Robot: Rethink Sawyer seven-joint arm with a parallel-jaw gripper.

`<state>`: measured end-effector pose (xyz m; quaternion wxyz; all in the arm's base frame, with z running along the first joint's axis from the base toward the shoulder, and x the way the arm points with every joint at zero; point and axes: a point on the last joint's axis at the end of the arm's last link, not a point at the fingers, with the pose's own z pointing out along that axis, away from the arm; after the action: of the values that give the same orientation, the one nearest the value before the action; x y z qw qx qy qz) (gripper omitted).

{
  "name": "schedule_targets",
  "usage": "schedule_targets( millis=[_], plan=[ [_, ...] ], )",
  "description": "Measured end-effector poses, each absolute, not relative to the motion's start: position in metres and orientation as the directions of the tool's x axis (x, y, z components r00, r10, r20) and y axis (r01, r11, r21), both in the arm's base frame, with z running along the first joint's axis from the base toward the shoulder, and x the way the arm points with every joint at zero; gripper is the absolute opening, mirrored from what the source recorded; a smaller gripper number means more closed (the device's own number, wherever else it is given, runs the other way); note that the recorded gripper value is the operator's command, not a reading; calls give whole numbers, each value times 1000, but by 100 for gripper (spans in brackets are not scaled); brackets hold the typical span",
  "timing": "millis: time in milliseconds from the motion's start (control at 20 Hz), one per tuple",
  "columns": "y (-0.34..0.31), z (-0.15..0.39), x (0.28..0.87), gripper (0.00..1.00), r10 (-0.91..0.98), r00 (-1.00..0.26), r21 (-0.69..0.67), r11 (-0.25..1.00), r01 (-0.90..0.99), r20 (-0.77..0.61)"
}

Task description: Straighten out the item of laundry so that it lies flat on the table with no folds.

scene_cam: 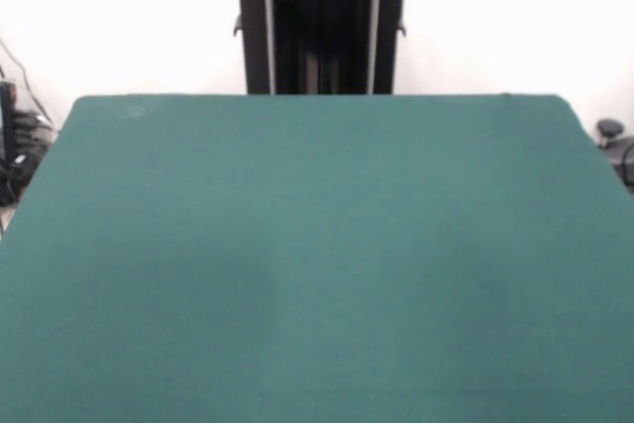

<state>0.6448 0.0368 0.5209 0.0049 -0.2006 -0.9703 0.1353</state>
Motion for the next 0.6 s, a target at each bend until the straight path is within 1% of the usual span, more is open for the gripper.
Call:
schedule_targets(
  millis=[600],
  plan=[
    [46,533,648,100,379,-923,-252,889,383,-66]
  ],
)
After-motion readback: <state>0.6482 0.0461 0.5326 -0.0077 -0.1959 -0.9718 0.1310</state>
